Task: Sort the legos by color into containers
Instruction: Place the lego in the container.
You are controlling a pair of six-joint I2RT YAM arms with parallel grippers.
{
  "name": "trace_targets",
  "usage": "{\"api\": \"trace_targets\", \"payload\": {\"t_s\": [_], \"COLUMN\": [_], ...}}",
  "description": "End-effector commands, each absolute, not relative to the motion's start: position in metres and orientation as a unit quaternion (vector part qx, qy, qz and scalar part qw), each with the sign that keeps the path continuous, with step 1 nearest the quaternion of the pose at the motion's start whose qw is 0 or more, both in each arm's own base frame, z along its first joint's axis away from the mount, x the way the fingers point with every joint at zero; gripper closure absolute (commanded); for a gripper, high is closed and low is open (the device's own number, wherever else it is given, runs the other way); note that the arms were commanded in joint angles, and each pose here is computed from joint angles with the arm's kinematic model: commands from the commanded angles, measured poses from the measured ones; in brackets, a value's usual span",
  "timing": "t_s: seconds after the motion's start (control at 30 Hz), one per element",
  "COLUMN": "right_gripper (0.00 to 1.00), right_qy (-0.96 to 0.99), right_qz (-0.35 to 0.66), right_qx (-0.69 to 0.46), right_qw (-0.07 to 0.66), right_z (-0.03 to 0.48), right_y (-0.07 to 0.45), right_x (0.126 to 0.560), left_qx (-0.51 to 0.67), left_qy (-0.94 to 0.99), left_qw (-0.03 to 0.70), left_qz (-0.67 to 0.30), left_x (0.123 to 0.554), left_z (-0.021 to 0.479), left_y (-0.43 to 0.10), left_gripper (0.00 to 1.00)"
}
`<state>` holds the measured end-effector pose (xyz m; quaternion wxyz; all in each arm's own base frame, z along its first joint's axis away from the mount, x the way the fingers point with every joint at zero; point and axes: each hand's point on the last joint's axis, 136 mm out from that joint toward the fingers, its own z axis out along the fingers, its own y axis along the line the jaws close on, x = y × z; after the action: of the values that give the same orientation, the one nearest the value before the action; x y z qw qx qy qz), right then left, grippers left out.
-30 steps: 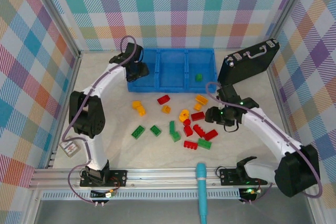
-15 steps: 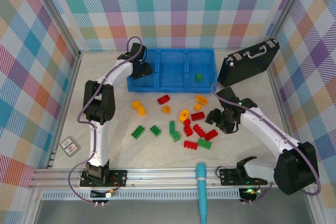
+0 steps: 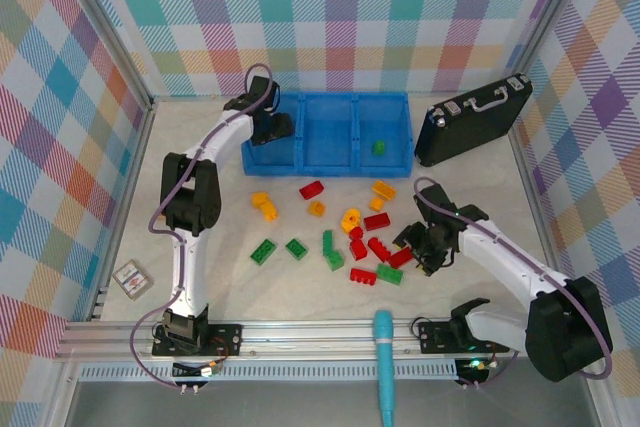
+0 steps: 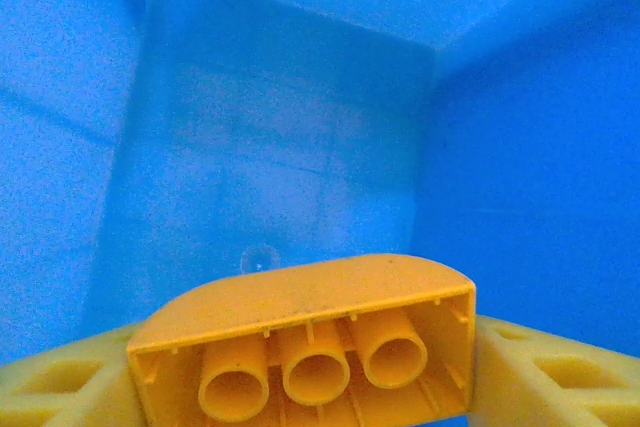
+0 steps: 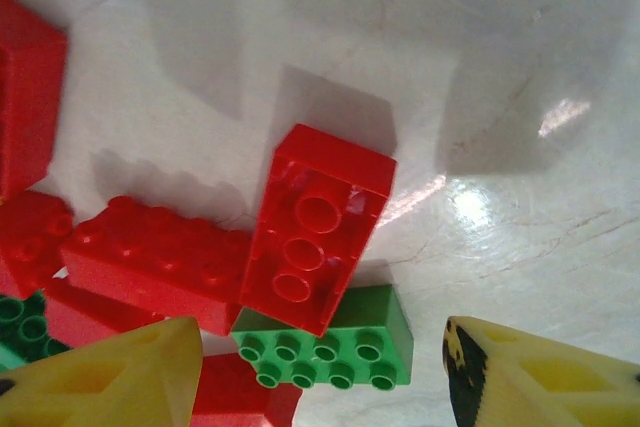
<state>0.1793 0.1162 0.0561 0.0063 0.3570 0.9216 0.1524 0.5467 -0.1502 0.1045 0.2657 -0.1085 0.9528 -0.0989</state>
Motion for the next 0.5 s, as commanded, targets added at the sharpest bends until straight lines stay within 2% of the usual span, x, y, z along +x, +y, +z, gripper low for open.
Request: {"api": "trace_targets", "payload": {"t_s": [0.0, 0.17, 0.47], "right_gripper": [0.34, 0.34, 0.34], "right_qy": [0.901, 0.897, 0.890], "right_qz": [0.175, 0.158, 0.146], "right_qx": [0.396, 0.412, 0.433], "right_qw": [-0.006, -0.001, 0.007], "right_z": [0.051, 0.047, 0.038], "right_y": [0.123, 0.116, 0.111], "right_x": [0.178, 0.176, 0.179], "left_qx": [-0.090, -0.071, -0.038], "left_qy": [0.949, 0.944, 0.917], "left_qw": [0.284, 0.302, 0.370], "left_qz": [-0.108, -0.115, -0.144], "left_x": [0.552, 0.553, 0.543], "left_z": [0.126, 0.153, 0.239], "left_y": [-0.151, -0.154, -0.157], "left_gripper": [0.25, 0.18, 0.18]}}
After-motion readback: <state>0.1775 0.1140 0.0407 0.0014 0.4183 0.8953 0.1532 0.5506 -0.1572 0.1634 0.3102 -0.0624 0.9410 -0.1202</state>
